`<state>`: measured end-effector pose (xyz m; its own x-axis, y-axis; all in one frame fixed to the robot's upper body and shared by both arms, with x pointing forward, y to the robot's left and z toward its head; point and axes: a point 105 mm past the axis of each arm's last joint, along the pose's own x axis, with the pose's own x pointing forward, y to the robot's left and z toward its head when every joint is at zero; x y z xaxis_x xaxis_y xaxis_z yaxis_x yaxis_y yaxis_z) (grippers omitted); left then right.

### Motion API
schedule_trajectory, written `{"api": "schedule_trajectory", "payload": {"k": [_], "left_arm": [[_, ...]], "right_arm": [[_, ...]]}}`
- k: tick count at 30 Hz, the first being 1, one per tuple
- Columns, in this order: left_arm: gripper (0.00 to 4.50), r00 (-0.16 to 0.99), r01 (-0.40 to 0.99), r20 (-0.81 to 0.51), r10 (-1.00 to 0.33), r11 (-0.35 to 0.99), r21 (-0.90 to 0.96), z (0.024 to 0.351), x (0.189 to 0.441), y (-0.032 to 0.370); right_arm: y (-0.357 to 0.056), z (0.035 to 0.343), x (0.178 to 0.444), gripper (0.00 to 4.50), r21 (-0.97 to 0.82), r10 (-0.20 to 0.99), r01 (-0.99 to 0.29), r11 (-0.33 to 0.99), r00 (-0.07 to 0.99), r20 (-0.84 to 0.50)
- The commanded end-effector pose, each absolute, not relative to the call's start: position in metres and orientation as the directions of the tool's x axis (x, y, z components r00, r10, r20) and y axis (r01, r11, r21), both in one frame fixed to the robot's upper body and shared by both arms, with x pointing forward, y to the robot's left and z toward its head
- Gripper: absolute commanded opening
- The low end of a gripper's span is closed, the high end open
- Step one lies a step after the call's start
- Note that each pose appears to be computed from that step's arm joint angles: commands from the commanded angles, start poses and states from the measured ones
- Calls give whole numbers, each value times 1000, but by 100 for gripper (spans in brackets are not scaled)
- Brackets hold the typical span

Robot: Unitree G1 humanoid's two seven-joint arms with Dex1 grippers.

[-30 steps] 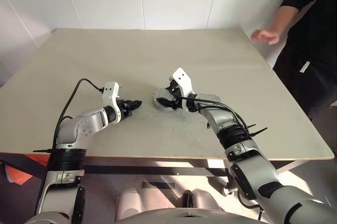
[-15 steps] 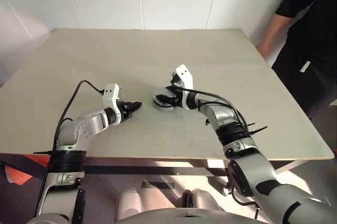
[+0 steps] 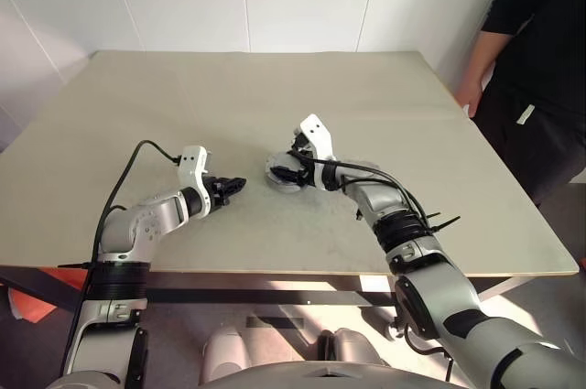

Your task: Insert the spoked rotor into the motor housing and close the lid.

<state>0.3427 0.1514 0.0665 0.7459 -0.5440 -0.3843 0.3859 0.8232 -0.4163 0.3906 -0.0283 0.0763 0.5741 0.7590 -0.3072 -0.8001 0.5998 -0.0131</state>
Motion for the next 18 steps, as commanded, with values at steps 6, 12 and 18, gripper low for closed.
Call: {"api": "schedule_trajectory", "payload": {"k": [6, 12, 18], "left_arm": [[209, 766, 392, -365, -530, 834, -389, 76, 345, 155], [209, 766, 390, -366, -528, 835, -388, 76, 345, 155], [209, 766, 389, -369, -527, 836, -388, 75, 345, 155]], "right_arm": [[-25, 61, 391, 302, -24, 727, -784, 620, 587, -357], [-26, 63, 394, 302, -12, 718, -770, 638, 600, -353], [-26, 63, 397, 302, -17, 703, -756, 654, 616, -355]]}}
